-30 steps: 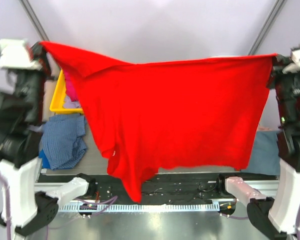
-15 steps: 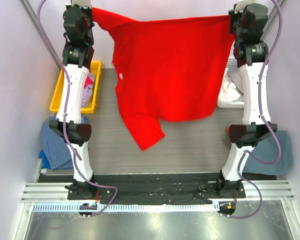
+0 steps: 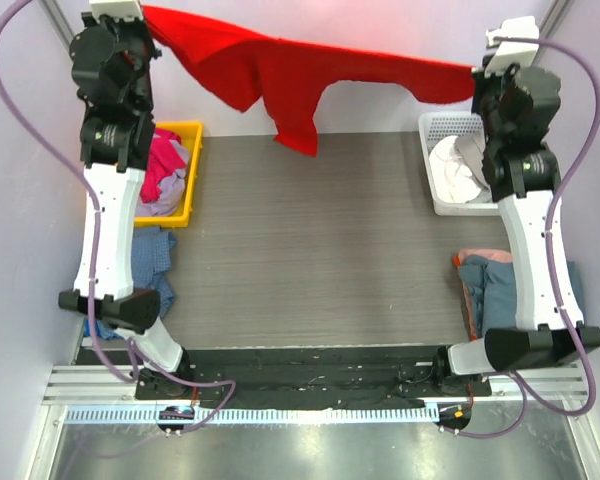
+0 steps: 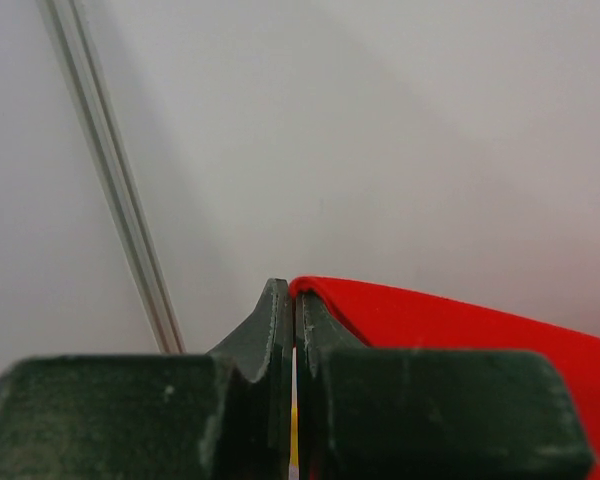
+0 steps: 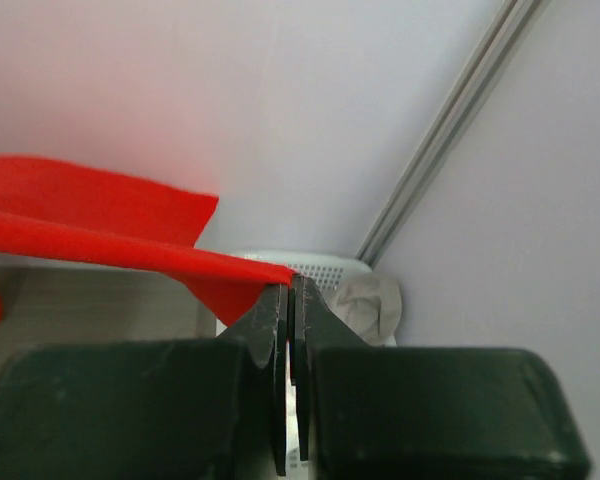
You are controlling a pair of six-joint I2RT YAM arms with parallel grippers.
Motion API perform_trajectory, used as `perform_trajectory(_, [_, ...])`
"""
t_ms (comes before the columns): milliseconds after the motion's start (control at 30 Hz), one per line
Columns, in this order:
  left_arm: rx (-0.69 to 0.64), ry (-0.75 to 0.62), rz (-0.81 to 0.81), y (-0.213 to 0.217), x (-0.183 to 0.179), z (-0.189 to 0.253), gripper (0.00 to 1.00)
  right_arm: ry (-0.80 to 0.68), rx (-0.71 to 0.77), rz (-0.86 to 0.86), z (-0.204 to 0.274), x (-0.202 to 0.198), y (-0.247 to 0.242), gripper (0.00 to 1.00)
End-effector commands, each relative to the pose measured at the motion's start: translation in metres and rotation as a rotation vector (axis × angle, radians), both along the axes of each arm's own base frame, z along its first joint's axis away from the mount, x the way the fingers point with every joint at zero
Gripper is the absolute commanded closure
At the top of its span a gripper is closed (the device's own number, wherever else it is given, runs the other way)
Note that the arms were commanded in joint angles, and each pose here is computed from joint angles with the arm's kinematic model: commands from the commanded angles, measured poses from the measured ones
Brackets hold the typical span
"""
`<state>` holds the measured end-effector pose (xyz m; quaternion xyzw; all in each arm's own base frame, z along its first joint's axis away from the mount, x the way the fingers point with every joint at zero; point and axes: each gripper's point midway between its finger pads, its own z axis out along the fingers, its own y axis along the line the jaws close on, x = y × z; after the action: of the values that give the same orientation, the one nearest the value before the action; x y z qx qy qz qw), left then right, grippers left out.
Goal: Fold and stack the t-shirts
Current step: Flatten out the tshirt
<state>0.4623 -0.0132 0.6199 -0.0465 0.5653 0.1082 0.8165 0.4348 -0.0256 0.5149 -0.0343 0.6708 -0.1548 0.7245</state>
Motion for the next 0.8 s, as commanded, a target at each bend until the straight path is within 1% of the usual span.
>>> perform_trajectory(0, [-0.031, 0.085, -0.012, 0.007, -0.013, -0.03, 1.0, 0.019, 0.013, -0.049, -0.031, -0.016, -0.011, 0.99])
perform_trajectory(33, [-0.023, 0.116, -0.049, 0.001, -0.012, -0.041, 1.0, 0.037, 0.016, -0.048, -0.041, -0.018, -0.011, 0.99])
perform_trajectory(67, [-0.018, 0.122, -0.062, 0.0, -0.022, -0.043, 1.0, 0.092, 0.015, -0.042, -0.068, -0.018, -0.01, 0.99])
perform_trajectory(100, [-0.01, 0.199, -0.074, -0.004, -0.012, -0.076, 1.0, 0.121, 0.016, -0.034, -0.079, -0.021, -0.009, 0.99])
perform_trajectory(133, [0.01, 0.227, -0.115, -0.011, -0.012, -0.088, 1.0, 0.131, 0.018, -0.021, -0.084, -0.027, -0.006, 0.99])
perform_trajectory(167, [0.024, 0.245, -0.135, -0.014, -0.018, -0.096, 1.0, 0.182, 0.023, -0.018, -0.108, -0.028, -0.006, 0.99])
perform_trajectory(200, [0.037, 0.328, -0.156, -0.019, -0.012, -0.134, 1.0, 0.208, 0.02, -0.014, -0.119, -0.031, -0.005, 0.99])
perform_trajectory(233, [0.045, 0.356, -0.169, -0.021, -0.013, -0.148, 1.0, 0.213, 0.021, -0.008, -0.122, -0.038, -0.004, 0.99])
perform_trajectory(267, [0.072, 0.359, -0.199, -0.025, -0.022, -0.152, 1.0, 0.255, 0.023, -0.008, -0.142, -0.041, -0.005, 0.99])
perform_trajectory(300, [0.08, 0.42, -0.206, -0.026, -0.02, -0.185, 1.0, 0.267, 0.013, -0.004, -0.146, -0.045, -0.004, 0.99])
perform_trajectory(367, [0.106, 0.465, -0.261, -0.035, -0.026, -0.207, 1.0, 0.315, 0.002, 0.009, -0.162, -0.057, -0.003, 0.99])
perform_trajectory(400, [0.129, 0.514, -0.285, -0.037, -0.033, -0.227, 1.0, 0.355, -0.008, 0.014, -0.171, -0.063, -0.003, 0.99])
perform_trajectory(467, [0.154, 0.563, -0.342, -0.045, -0.043, -0.246, 1.0, 0.392, -0.022, 0.032, -0.182, -0.073, -0.001, 0.99])
perform_trajectory(500, [0.172, 0.603, -0.397, -0.053, -0.052, -0.263, 1.0, 0.432, -0.033, 0.038, -0.191, -0.079, -0.001, 0.99])
perform_trajectory(600, [0.215, 0.689, -0.497, -0.067, -0.07, -0.298, 1.0, 0.488, -0.049, 0.075, -0.211, -0.095, 0.004, 0.99])
perform_trajectory(667, [0.254, 0.742, -0.559, -0.074, -0.086, -0.314, 1.0, 0.556, -0.068, 0.1, -0.233, -0.105, 0.006, 0.99])
perform_trajectory(700, [0.266, 0.802, -0.594, -0.077, -0.097, -0.33, 1.0, 0.577, -0.075, 0.135, -0.24, -0.108, 0.011, 0.99])
perform_trajectory(733, [0.302, 0.819, -0.674, -0.087, -0.108, -0.336, 1.0, 0.625, -0.083, 0.15, -0.252, -0.115, 0.012, 0.99])
perform_trajectory(767, [0.32, 0.847, -0.717, -0.091, -0.116, -0.342, 1.0, 0.669, -0.099, 0.169, -0.265, -0.12, 0.013, 0.99])
